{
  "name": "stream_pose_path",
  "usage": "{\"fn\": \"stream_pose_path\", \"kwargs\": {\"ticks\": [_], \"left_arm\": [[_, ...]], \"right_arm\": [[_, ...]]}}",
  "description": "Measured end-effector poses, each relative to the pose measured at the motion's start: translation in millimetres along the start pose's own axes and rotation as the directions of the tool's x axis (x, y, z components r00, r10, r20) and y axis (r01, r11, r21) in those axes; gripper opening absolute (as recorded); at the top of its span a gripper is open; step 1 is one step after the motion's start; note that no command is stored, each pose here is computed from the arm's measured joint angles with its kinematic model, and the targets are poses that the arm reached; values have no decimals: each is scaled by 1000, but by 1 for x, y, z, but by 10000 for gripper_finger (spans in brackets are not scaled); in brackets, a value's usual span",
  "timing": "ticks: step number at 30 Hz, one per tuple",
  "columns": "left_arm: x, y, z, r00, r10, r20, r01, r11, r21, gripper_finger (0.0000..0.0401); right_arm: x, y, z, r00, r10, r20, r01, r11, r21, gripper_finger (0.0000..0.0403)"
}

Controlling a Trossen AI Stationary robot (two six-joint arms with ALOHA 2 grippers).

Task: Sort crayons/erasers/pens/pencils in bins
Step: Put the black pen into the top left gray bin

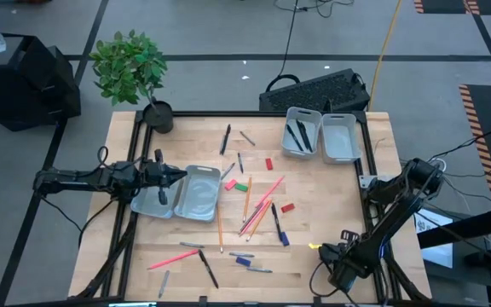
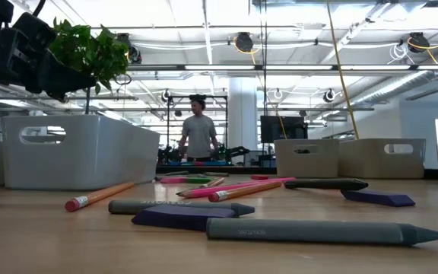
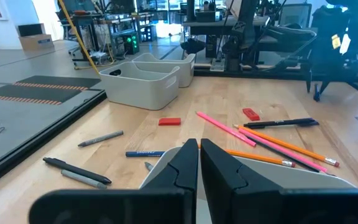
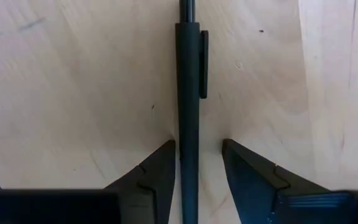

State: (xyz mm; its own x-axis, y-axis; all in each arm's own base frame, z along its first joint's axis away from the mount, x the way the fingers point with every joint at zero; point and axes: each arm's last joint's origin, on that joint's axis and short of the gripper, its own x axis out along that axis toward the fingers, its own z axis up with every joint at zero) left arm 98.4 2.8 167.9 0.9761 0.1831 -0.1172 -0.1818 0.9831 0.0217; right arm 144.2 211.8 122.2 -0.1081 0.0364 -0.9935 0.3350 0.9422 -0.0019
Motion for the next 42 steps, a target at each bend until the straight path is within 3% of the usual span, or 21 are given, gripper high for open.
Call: {"fn": "stream_pose_path", "kwargs": {"ticks": [3, 10, 15, 20, 26, 33, 37, 42], "left_arm": [[0, 0, 0, 1000, 0, 0, 0, 1000, 0, 24], [0, 0, 0, 1000, 0, -1, 0, 1000, 0, 24], [0, 0, 0, 1000, 0, 0, 0, 1000, 0, 24], [0, 0, 0, 1000, 0, -1, 0, 1000, 0, 24], [0, 0, 0, 1000, 0, 0, 0, 1000, 0, 24], [0, 0, 0, 1000, 0, 0, 0, 1000, 0, 24], [0, 0, 0, 1000, 0, 0, 0, 1000, 0, 24], [0, 0, 0, 1000, 0, 0, 0, 1000, 0, 24]], "right_arm": [[4, -3, 0, 1000, 1, 0, -1, 1000, 1, 108], [3, -8, 7, 1000, 0, -17, 0, 1000, -17, 21], [-17, -18, 24, 995, 93, -24, -92, 995, 29, 25], [-49, -46, 56, 983, 150, 110, -163, 980, 118, 28], [-102, -92, 104, 955, 163, 247, -233, 929, 288, 21], [-179, -161, 173, 919, 26, 393, -209, 878, 430, 23], [-199, -214, 206, 928, -48, 369, -155, 852, 501, 23], [-192, -285, 231, 937, -104, 333, -116, 806, 580, 23]]}}
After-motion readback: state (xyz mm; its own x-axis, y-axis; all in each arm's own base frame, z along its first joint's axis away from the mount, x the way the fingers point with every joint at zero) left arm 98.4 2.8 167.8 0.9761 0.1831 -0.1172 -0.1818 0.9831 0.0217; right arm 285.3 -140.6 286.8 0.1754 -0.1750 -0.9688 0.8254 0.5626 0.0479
